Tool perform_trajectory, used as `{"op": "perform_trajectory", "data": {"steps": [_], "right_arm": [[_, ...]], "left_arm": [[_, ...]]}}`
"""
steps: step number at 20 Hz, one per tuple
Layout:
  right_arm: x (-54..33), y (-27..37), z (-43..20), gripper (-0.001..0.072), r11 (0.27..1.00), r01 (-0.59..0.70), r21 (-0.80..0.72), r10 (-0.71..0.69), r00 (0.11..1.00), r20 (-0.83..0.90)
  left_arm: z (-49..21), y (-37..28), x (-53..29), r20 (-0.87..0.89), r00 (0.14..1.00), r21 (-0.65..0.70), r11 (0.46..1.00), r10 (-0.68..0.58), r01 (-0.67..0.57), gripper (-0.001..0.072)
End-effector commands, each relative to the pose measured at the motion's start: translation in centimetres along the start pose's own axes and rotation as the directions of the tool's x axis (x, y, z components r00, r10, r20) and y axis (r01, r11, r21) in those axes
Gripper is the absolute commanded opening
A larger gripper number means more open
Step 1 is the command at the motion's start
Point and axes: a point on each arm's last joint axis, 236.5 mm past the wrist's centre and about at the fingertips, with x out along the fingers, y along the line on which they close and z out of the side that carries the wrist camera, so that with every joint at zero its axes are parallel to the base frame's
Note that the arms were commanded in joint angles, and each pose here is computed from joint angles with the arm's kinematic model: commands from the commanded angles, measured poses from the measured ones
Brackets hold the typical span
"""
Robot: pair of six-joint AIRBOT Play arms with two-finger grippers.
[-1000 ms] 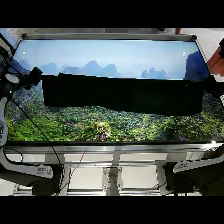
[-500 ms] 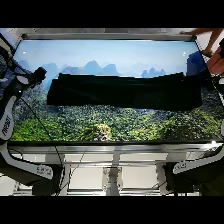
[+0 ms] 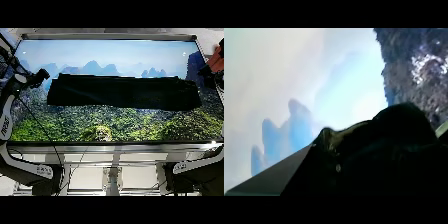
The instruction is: Fold the clothes and pants, and hang the long-sleeved shirts on hangers.
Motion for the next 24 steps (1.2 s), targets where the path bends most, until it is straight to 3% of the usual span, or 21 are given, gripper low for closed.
{"op": "perform_trajectory", "data": {"steps": [1,3,6,12,22,23,24], "right_arm": [[-3.0,0.9,-4.1,0.0565,0.975,-0.048,-0.217,-0.011,0.965,-0.262],[-4.7,1.1,-7.2,0.0565,0.958,-0.101,-0.269,-0.019,0.912,-0.409],[-6.2,0.7,-10.4,0.0565,0.954,-0.136,-0.268,-0.032,0.84,-0.542],[-7.5,1.0,-12.2,0.0545,0.955,-0.166,-0.246,-0.023,0.786,-0.618],[-7.7,3.0,-14.2,0.0545,0.938,-0.21,-0.276,-0.028,0.748,-0.663],[-7.7,3.5,-14.5,0.0545,0.934,-0.217,-0.283,-0.029,0.745,-0.666],[-7.6,3.9,-14.8,0.0546,0.93,-0.226,-0.29,-0.029,0.742,-0.67]], "left_arm": [[-4.3,2.2,-1.5,-0.234,0.972,0.008,1.0,0.003,-0.002,0.0568],[-5.9,3.9,-2.4,-0.32,0.948,-0.024,1.0,0.007,-0.015,0.0568],[-7.1,4.1,-3.1,-0.378,0.926,0.048,0.998,-0.012,0.032,0.0568],[-9.4,1.4,-1.0,-0.426,0.887,-0.042,0.983,-0.177,0.176,0.0568],[-13.6,0.9,2.0,-0.506,0.846,-0.039,0.984,-0.169,0.174,0.0567],[-13.8,0.5,2.2,-0.506,0.846,-0.022,0.983,-0.168,0.183,0.0549],[-13.9,0.0,2.4,-0.502,0.848,0.002,0.981,-0.168,0.195,0.0458]]}}
